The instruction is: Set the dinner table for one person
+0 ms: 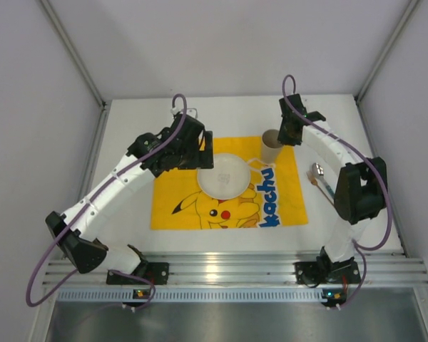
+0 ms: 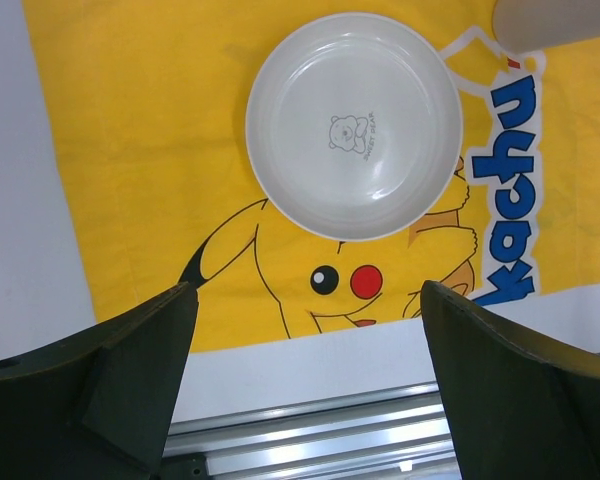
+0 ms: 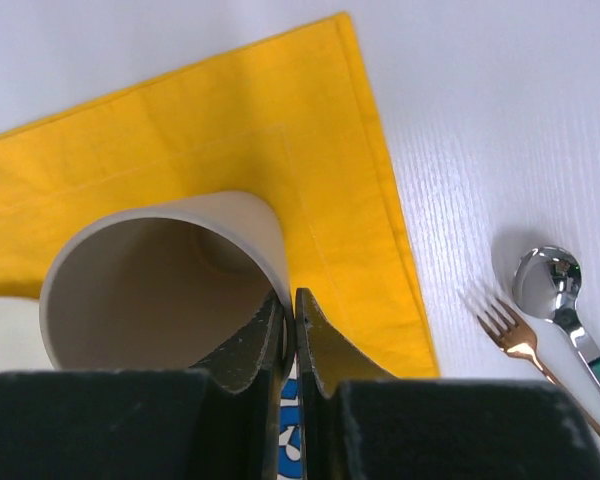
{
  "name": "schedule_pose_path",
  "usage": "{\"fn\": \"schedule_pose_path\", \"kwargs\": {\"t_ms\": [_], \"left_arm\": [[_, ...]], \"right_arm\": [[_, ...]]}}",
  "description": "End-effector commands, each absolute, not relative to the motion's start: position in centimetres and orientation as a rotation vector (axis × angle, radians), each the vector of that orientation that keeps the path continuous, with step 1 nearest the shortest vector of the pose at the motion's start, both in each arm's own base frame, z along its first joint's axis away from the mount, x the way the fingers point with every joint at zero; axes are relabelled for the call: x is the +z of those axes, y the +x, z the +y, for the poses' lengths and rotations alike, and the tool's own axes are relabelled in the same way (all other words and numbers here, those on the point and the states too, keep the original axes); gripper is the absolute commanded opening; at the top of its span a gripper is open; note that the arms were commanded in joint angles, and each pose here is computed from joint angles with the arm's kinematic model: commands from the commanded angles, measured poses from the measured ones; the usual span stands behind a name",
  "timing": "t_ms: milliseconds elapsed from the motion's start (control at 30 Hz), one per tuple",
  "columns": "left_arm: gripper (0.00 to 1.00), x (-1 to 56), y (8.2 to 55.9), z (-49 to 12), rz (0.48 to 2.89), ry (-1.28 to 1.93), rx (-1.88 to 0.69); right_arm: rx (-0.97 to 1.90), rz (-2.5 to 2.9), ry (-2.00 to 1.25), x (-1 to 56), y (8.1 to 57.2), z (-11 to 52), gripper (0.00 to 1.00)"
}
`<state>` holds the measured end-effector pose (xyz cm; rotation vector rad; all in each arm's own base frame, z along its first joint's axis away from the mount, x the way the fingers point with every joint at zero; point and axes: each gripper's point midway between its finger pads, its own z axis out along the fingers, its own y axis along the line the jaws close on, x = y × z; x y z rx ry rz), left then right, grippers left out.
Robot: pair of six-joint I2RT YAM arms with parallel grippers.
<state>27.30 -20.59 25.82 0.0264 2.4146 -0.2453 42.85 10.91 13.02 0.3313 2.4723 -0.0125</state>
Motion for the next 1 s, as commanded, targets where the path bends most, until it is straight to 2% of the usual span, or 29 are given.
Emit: {"fn": "schedule_pose_path", "kwargs": {"t_ms": [0, 33, 67, 133, 167, 200, 233, 400, 467, 500, 633, 733, 967], "left_arm": [[0.98, 25.9, 27.0, -20.3, 2.408, 0.047, -0.251], [0.98, 26.0, 27.1, -20.5, 2.404, 0.049, -0.258], [0.98, 25.9, 27.2, -20.7, 2.402, 0.052, -0.262], [0.98, 25.8, 27.5, -21.0, 2.398, 0.057, -0.276], [0.98, 25.6, 27.5, -21.2, 2.399, 0.062, -0.278], [0.98, 25.5, 27.6, -21.4, 2.401, 0.071, -0.286], [0.98, 25.2, 27.6, -21.6, 2.406, 0.073, -0.289], [0.98, 24.7, 28.2, -22.1, 2.394, 0.074, -0.305], [0.98, 24.3, 28.3, -22.4, 2.384, 0.076, -0.321], [0.98, 24.1, 28.3, -22.5, 2.383, 0.074, -0.328], [0.98, 22.4, 27.8, -22.9, 2.391, 0.080, -0.376], [0.98, 21.3, 27.6, -23.2, 2.395, 0.073, -0.410], [0.98, 18.4, 26.7, -23.7, 2.445, 0.083, -0.450]], "right_arm": [[0.024, 2.425, 0.342, 13.8, 43.6, 11.6, 0.01], [0.023, 2.430, 0.341, 13.8, 43.3, 11.5, 0.07], [0.026, 2.430, 0.334, 13.8, 43.2, 11.5, 0.31], [0.034, 2.416, 0.330, 14.8, 43.0, 11.5, 0.55], [0.035, 2.401, 0.324, 15.7, 43.2, 11.4, 0.75], [0.027, 2.407, 0.321, 16.2, 42.9, 11.2, 0.83], [0.019, 2.407, 0.315, 16.7, 42.8, 11.1, 0.97], [-0.071, 2.353, 0.358, 20.2, 41.1, 7.5, 1.00], [-0.080, 2.408, 0.400, 18.0, 39.0, 5.8, 1.00], [-0.077, 2.394, 0.472, 18.1, 38.2, 3.7, 1.00], [-0.026, 2.524, 0.737, 11.4, 32.4, -0.8, 1.00], [0.011, 2.514, 0.930, 9.2, 30.1, -4.0, 0.98], [-0.015, 2.493, 1.062, 7.7, 31.0, -8.2, 0.95]]}}
